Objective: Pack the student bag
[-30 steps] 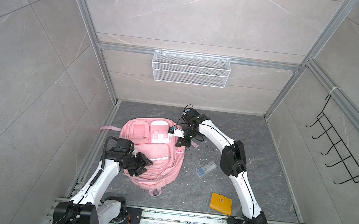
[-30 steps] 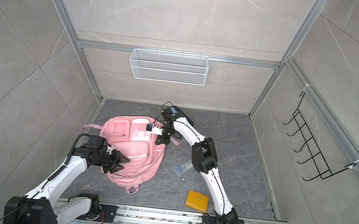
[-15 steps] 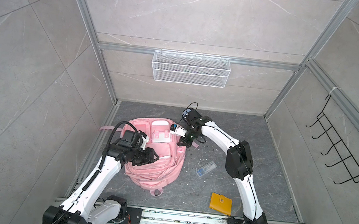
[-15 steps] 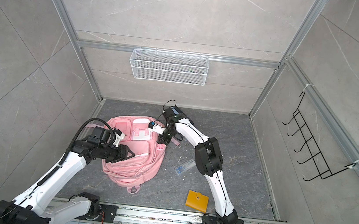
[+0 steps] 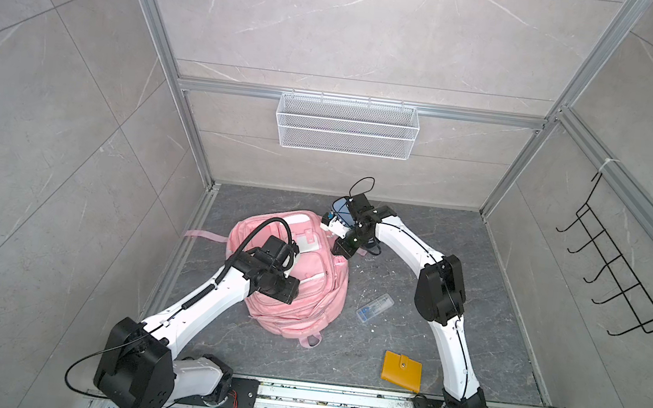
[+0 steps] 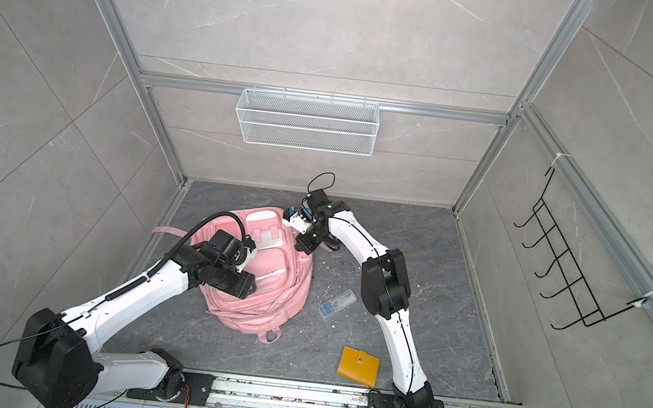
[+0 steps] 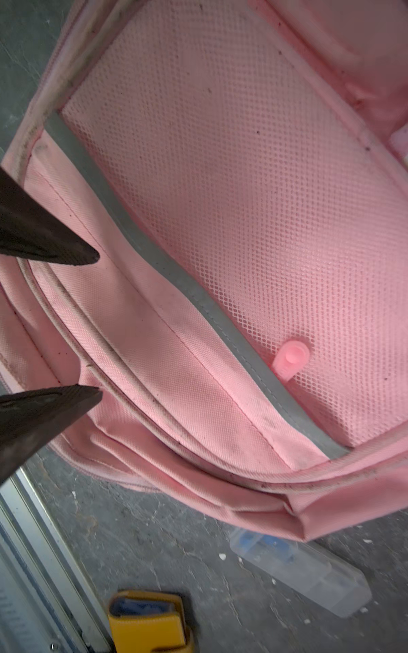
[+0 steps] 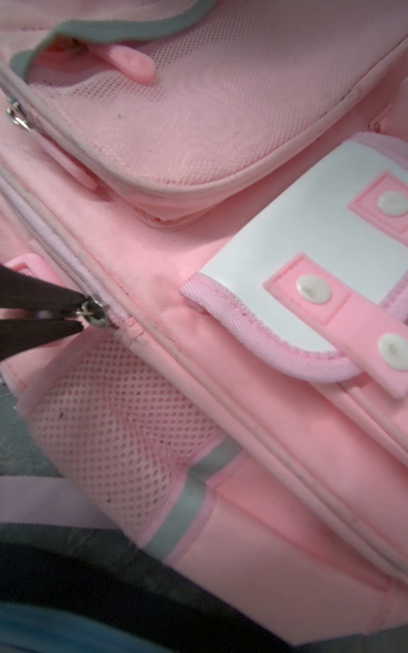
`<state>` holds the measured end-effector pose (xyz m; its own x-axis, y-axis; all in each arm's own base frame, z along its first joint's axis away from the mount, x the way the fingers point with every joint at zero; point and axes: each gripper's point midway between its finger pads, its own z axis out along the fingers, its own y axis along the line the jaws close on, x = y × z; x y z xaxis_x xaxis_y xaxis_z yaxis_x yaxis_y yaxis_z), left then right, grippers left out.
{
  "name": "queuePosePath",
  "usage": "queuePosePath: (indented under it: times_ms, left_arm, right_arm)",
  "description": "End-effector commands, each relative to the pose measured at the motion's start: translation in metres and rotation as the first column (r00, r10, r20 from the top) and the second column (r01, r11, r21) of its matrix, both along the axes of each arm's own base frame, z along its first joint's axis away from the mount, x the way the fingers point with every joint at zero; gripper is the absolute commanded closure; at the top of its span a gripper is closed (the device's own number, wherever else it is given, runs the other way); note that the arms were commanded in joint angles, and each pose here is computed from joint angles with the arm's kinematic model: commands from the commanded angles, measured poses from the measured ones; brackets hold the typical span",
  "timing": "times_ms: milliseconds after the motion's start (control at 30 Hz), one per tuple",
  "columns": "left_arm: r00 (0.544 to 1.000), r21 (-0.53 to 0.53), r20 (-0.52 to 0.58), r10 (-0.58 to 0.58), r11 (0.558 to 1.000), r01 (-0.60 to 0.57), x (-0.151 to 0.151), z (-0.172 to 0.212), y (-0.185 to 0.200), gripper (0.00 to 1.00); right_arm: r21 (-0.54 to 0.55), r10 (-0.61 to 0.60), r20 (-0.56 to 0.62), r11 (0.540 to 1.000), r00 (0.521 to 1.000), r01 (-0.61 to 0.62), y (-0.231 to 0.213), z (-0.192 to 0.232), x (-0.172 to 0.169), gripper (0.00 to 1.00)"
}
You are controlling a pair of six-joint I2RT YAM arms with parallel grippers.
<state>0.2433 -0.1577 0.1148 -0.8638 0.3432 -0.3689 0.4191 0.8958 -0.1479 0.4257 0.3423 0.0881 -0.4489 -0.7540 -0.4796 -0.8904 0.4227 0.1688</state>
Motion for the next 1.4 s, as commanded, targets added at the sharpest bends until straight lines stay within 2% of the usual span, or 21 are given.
queuePosePath:
  times_ms: [0, 133, 300, 433, 567, 667, 767, 867, 1000, 1133, 1367]
  left_arm:
    - [0.988, 0.061, 0.087, -0.126, 0.991, 0.121, 0.012, 0.012, -0.012, 0.42]
    - [0.982, 0.096, 0.064, -0.179, 0.98, 0.172, 0.006, 0.001, -0.023, 0.42]
    - [0.983, 0.182, 0.068, -0.171, 0.971, 0.156, 0.016, -0.013, -0.018, 0.44]
    - [0.985, 0.277, 0.086, -0.15, 0.953, 0.121, 0.023, -0.022, -0.005, 0.51]
    - [0.983, 0.305, 0.114, -0.146, 0.947, 0.106, 0.03, -0.021, -0.001, 0.63]
    - [0.979, 0.278, 0.099, -0.178, 0.949, 0.145, 0.028, -0.02, -0.01, 0.74]
    - [0.979, 0.235, 0.103, -0.175, 0.961, 0.147, 0.027, -0.015, -0.018, 1.0]
    - [0.982, 0.163, 0.125, -0.141, 0.979, 0.119, 0.027, -0.002, -0.026, 1.0]
    - [0.989, 0.077, 0.149, -0.023, 0.997, 0.012, 0.036, 0.023, -0.026, 1.0]
    - [0.983, 0.022, 0.157, 0.092, 0.995, -0.097, 0.04, 0.043, -0.019, 1.0]
    - [0.973, -0.036, 0.135, 0.187, 0.982, -0.183, 0.04, 0.049, -0.012, 1.0]
  right_arm:
    - [0.038, -0.032, 0.04, 0.999, 0.999, 0.031, 0.006, 0.023, 0.009, 1.0]
    - [0.027, -0.024, 0.049, 0.999, 0.999, 0.023, 0.006, 0.023, 0.009, 1.0]
    - [0.012, -0.022, 0.046, 1.0, 0.999, 0.021, 0.003, 0.019, 0.006, 1.0]
    - [0.014, -0.018, 0.05, 1.0, 0.999, 0.017, 0.002, 0.02, 0.004, 1.0]
    - [0.017, -0.011, 0.052, 1.0, 0.999, 0.01, 0.003, 0.022, 0.003, 1.0]
    - [0.019, -0.015, 0.055, 1.0, 0.998, 0.014, 0.002, 0.023, 0.003, 1.0]
    - [0.02, -0.018, 0.056, 1.0, 0.998, 0.017, 0.002, 0.022, 0.0, 1.0]
    - [-0.002, -0.003, 0.068, 1.0, 0.998, 0.003, 0.001, 0.019, -0.008, 1.0]
    - [-0.005, 0.017, 0.095, 1.0, 0.995, -0.017, -0.001, 0.023, -0.023, 1.0]
    - [0.04, 0.039, 0.108, 0.998, 0.993, -0.044, -0.006, 0.033, -0.049, 1.0]
    - [0.094, 0.121, 0.103, 0.987, 0.987, -0.131, -0.013, 0.046, -0.097, 1.0]
